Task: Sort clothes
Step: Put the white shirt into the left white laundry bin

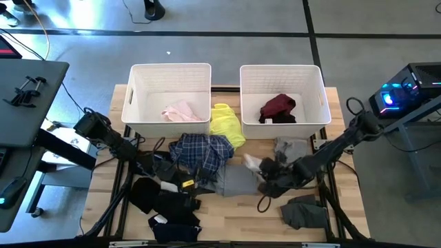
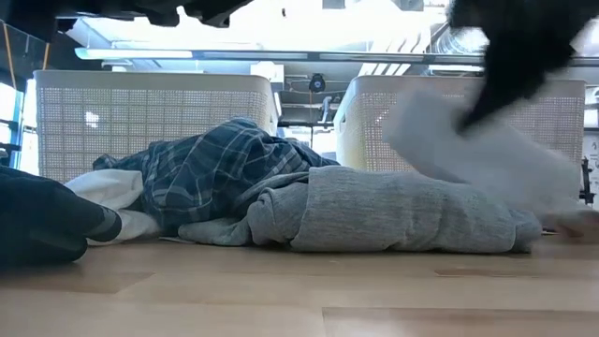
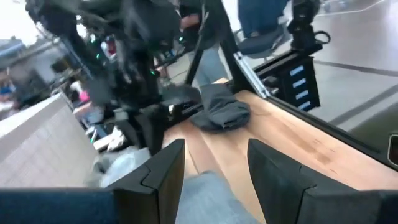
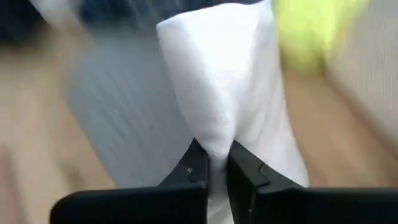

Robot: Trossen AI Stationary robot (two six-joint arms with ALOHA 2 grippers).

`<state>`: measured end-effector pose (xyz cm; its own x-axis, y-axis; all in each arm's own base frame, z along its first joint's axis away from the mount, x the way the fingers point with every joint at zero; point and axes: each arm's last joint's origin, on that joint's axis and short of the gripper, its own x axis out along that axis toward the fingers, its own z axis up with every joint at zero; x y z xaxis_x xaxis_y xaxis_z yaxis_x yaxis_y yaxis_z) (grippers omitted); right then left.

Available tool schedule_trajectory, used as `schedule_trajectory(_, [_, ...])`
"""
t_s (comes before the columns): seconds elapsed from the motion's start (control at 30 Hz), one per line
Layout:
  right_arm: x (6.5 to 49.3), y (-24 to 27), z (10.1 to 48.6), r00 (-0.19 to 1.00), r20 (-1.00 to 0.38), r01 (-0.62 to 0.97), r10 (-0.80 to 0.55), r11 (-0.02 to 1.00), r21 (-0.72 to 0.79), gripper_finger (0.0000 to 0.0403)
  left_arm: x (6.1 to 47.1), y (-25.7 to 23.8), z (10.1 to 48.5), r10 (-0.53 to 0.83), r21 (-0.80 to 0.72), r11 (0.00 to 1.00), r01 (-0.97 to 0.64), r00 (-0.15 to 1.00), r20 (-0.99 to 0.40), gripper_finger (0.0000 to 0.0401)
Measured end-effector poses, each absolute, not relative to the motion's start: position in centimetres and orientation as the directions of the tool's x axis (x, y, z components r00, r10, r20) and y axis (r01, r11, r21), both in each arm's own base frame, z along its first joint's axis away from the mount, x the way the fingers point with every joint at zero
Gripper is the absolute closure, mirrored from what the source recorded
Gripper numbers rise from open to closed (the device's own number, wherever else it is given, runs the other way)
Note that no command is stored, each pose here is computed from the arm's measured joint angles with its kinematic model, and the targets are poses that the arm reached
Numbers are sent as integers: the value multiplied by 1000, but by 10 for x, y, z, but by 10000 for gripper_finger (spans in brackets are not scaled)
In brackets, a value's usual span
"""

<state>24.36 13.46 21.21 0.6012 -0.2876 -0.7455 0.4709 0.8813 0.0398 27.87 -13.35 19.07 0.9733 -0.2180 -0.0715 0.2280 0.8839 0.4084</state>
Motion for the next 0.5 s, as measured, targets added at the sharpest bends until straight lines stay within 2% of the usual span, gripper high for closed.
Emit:
schedule_trajectory(0.1, [257,140,232,708,-633,417,-314,909,17,395,281,-129,195,-241,445,867,226,970,-24,238])
schedule_trajectory(0.27, [274,146,248,839,-474,307,-266,952,11,390,287,-125,206,-289,522,825,217,956,59,234])
schedule_trajectory(0.5, [282,148,246,874,-424,246,-235,969,-30,391,303,-115,226,-291,629,763,150,948,128,200])
